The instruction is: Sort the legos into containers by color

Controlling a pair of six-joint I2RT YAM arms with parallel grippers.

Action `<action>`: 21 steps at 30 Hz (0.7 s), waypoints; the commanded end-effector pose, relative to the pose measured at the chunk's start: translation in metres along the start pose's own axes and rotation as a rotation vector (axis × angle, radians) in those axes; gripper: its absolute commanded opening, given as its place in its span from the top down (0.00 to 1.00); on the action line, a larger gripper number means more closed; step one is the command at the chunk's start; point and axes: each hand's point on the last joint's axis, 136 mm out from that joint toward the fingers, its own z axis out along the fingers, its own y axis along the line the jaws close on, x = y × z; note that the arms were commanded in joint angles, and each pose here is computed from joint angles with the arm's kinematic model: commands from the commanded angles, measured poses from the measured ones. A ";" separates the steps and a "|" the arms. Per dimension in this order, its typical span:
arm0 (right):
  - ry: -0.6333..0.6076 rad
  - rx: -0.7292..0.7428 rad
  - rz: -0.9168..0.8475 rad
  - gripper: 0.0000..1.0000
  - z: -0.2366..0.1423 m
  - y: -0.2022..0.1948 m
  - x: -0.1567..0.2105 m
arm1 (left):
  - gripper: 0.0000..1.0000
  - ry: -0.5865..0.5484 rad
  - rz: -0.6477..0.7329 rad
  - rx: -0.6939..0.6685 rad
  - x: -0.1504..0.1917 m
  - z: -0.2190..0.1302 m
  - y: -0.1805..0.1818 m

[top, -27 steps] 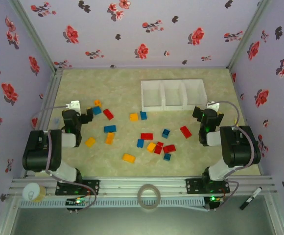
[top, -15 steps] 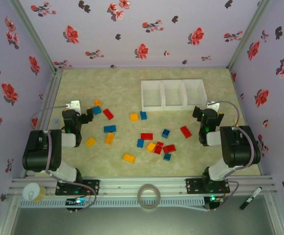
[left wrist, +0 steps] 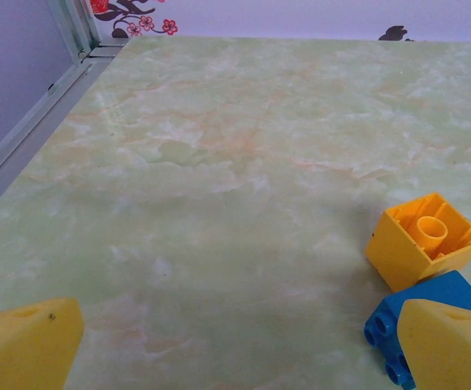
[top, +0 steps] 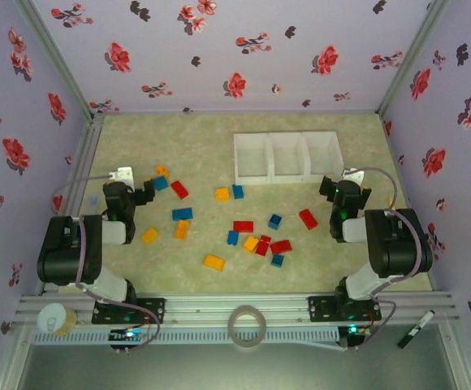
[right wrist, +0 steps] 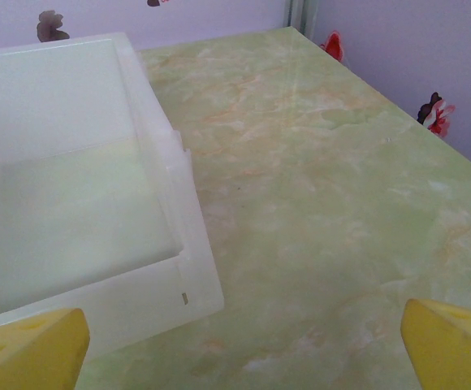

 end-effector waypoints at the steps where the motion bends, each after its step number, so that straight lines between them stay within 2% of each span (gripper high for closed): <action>1: -0.040 0.016 0.020 0.01 -0.003 -0.003 -0.010 | 0.00 -0.015 0.021 0.004 -0.007 0.003 0.000; 8: -0.041 0.015 0.019 0.01 -0.003 -0.003 -0.010 | 0.00 -0.018 0.020 0.000 -0.008 0.003 0.001; 11: -0.040 0.030 0.029 0.01 -0.007 -0.006 -0.015 | 0.00 -0.009 0.008 -0.068 -0.019 -0.002 0.012; 15: -0.072 0.005 0.000 0.01 -0.012 0.001 -0.024 | 0.00 0.041 -0.058 -0.134 -0.057 -0.022 0.025; 18: -0.060 0.075 0.014 0.01 -0.028 -0.010 -0.052 | 0.00 0.063 -0.139 -0.145 -0.093 -0.047 0.027; 21: -0.132 0.062 0.040 0.01 -0.054 -0.013 -0.095 | 0.00 0.083 -0.166 -0.116 -0.125 -0.071 0.016</action>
